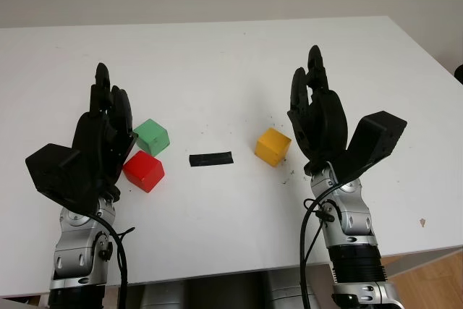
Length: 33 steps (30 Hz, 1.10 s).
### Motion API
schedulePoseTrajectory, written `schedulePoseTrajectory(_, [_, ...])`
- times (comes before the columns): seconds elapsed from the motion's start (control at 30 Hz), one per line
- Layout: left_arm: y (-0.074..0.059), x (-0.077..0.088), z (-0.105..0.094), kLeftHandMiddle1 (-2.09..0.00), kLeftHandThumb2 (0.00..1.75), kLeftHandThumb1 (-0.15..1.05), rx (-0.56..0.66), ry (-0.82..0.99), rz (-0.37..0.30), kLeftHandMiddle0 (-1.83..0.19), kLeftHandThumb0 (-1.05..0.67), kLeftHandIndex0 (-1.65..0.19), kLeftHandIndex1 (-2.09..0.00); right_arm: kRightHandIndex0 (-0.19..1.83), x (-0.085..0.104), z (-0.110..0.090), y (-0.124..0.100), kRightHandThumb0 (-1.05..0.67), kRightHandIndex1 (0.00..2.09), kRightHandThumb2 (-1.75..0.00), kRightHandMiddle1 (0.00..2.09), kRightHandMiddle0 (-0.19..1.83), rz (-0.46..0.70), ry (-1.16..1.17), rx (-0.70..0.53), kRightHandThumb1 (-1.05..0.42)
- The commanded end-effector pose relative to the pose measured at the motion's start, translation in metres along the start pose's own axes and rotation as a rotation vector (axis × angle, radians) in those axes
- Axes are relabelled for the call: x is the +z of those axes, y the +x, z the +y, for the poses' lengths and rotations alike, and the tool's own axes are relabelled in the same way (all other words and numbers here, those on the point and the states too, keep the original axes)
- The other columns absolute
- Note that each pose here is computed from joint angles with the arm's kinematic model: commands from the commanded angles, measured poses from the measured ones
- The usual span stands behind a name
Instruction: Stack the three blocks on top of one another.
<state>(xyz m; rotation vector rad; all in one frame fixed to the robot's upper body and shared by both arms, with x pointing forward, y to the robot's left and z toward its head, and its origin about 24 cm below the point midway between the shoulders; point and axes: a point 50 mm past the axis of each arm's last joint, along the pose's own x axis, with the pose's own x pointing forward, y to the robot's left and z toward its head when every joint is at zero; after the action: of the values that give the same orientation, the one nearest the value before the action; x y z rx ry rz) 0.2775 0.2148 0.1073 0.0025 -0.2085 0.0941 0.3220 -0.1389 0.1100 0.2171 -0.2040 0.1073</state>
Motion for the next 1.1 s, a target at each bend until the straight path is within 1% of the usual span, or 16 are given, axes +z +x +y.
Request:
schedulePoseTrajectory(0.0, [0.002, 0.005, 0.0, -0.05, 0.64, 1.05, -0.006, 0.006, -0.022, 0.15, -0.74, 0.16, -0.05, -0.19, 0.005, 0.002, 0.002, -0.62, 0.0, -0.6, 0.0, -0.19, -0.023, 0.001, 0.012, -1.05])
schedulePoseTrajectory(0.17, [0.002, 0.004, 0.001, -0.06, 0.63, 1.05, 0.002, 0.015, -0.013, 0.15, -0.75, 0.15, -0.06, -0.19, 0.003, 0.004, 0.005, -0.61, 0.0, -0.61, 0.0, -0.19, -0.015, -0.006, 0.014, -1.05])
schedulePoseTrajectory(0.4, [0.0, 0.005, 0.006, -0.06, 0.64, 1.05, 0.016, 0.037, -0.023, 0.12, -0.74, 0.14, -0.06, -0.19, 0.001, 0.006, 0.009, -0.62, 0.0, -0.63, 0.0, -0.19, -0.014, -0.004, 0.028, -1.05])
schedulePoseTrajectory(0.53, [-0.001, 0.005, 0.006, -0.05, 0.64, 1.05, 0.007, 0.024, -0.025, 0.13, -0.73, 0.14, -0.06, -0.19, 0.009, 0.0, 0.011, -0.63, 0.0, -0.64, 0.0, -0.19, -0.042, -0.057, 0.057, -1.05])
schedulePoseTrajectory(0.63, [-0.001, 0.006, 0.005, -0.05, 0.63, 1.05, 0.004, 0.023, -0.025, 0.13, -0.73, 0.15, -0.05, -0.19, 0.017, -0.008, 0.014, -0.65, 0.0, -0.59, 0.02, -0.18, -0.069, -0.072, 0.085, -1.05])
schedulePoseTrajectory(0.73, [0.0, 0.007, 0.006, -0.06, 0.63, 1.05, -0.007, 0.037, -0.033, 0.13, -0.73, 0.14, -0.06, -0.19, 0.027, -0.014, 0.016, -0.62, 0.0, -0.57, 0.03, -0.18, -0.091, -0.087, 0.102, -1.05])
schedulePoseTrajectory(0.8, [0.003, 0.01, 0.007, -0.06, 0.59, 1.05, -0.002, 0.08, -0.043, 0.11, -0.74, 0.12, -0.07, -0.19, 0.03, -0.016, 0.017, -0.61, 0.0, -0.57, 0.03, -0.18, -0.102, -0.104, 0.111, -1.05])
schedulePoseTrajectory(0.83, [0.003, 0.013, 0.009, -0.07, 0.56, 1.05, 0.003, 0.137, -0.051, 0.08, -0.73, 0.1, -0.08, -0.19, 0.03, -0.016, 0.017, -0.61, 0.0, -0.57, 0.03, -0.19, -0.101, -0.108, 0.113, -1.05])
schedulePoseTrajectory(0.9, [0.004, 0.023, 0.013, -0.1, 0.45, 1.05, 0.008, 0.245, -0.09, -0.04, -0.74, 0.0, -0.12, -0.19, 0.029, -0.015, 0.016, -0.6, 0.0, -0.57, 0.03, -0.19, -0.088, -0.096, 0.11, -1.05])
schedulePoseTrajectory(0.93, [0.004, 0.028, 0.016, -0.11, 0.36, 1.05, -0.009, 0.299, -0.118, -0.12, -0.72, -0.07, -0.14, -0.19, 0.028, -0.014, 0.016, -0.6, 0.0, -0.58, 0.03, -0.19, -0.081, -0.09, 0.112, -1.05])
schedulePoseTrajectory(1.0, [0.004, 0.04, 0.025, -0.11, 0.16, 1.04, -0.087, 0.436, -0.168, -0.24, -0.66, -0.18, -0.17, -0.19, 0.026, -0.014, 0.015, -0.62, 0.0, -0.59, 0.02, -0.19, -0.072, -0.089, 0.115, -1.05])
schedulePoseTrajectory(1.07, [0.003, 0.05, 0.031, -0.11, 0.09, 1.0, -0.16, 0.537, -0.192, -0.28, -0.62, -0.25, -0.19, -0.19, 0.025, -0.014, 0.015, -0.63, 0.0, -0.59, 0.02, -0.19, -0.068, -0.089, 0.114, -1.05])
